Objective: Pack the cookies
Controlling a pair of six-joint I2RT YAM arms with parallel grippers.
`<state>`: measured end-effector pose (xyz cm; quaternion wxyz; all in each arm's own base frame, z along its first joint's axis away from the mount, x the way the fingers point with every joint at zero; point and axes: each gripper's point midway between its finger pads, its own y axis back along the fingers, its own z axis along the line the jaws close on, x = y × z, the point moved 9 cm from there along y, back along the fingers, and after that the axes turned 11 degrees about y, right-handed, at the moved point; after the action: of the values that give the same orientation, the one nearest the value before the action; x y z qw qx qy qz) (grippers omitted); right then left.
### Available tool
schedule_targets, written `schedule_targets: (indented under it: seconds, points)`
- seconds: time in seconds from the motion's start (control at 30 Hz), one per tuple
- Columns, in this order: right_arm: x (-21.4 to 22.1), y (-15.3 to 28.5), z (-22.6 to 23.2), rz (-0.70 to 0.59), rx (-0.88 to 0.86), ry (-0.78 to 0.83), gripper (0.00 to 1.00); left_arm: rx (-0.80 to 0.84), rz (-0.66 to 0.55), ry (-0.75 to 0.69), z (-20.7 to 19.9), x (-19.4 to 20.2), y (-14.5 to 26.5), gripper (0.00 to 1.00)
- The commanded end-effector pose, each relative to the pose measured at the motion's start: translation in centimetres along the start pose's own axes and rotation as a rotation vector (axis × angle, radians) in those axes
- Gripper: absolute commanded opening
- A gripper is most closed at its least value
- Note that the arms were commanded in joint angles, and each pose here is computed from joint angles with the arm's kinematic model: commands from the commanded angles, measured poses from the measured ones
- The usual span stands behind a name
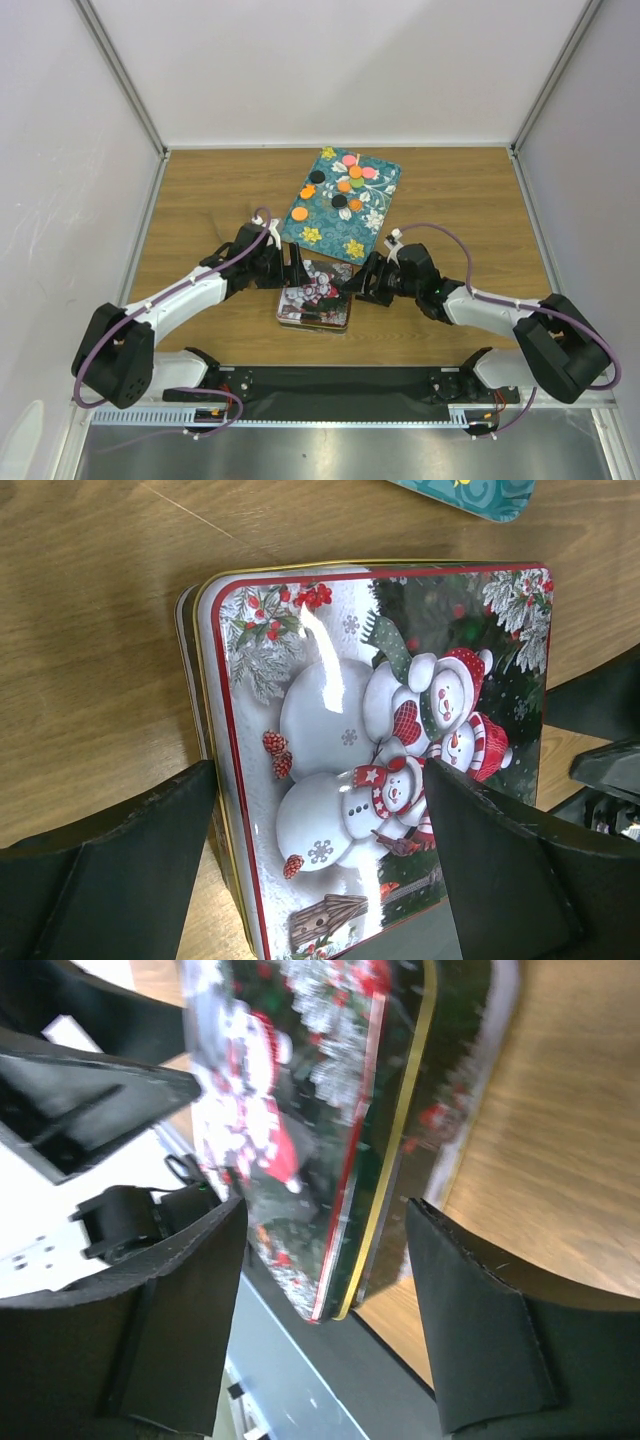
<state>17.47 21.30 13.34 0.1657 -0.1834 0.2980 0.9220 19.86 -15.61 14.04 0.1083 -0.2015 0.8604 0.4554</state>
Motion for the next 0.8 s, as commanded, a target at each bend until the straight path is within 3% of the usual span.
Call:
schedule_targets:
  seconds: [0.0,0.2,0.77]
  points:
    - [0.2,0.2,0.5,-0.008,0.043,0.052,0.70,0.022,-0.035,-0.034,-0.8,-0.7,0.3,0.90]
    - [2.1,0.4,1.7,0.031,0.041,0.098,0.77,0.011,-0.029,-0.026,-0.5,-0.2,0.2,0.90]
    - [7.0,-0.3,1.0,0.111,0.052,0.078,0.76,0.005,-0.015,0.024,0.1,1.5,-0.6,0.89]
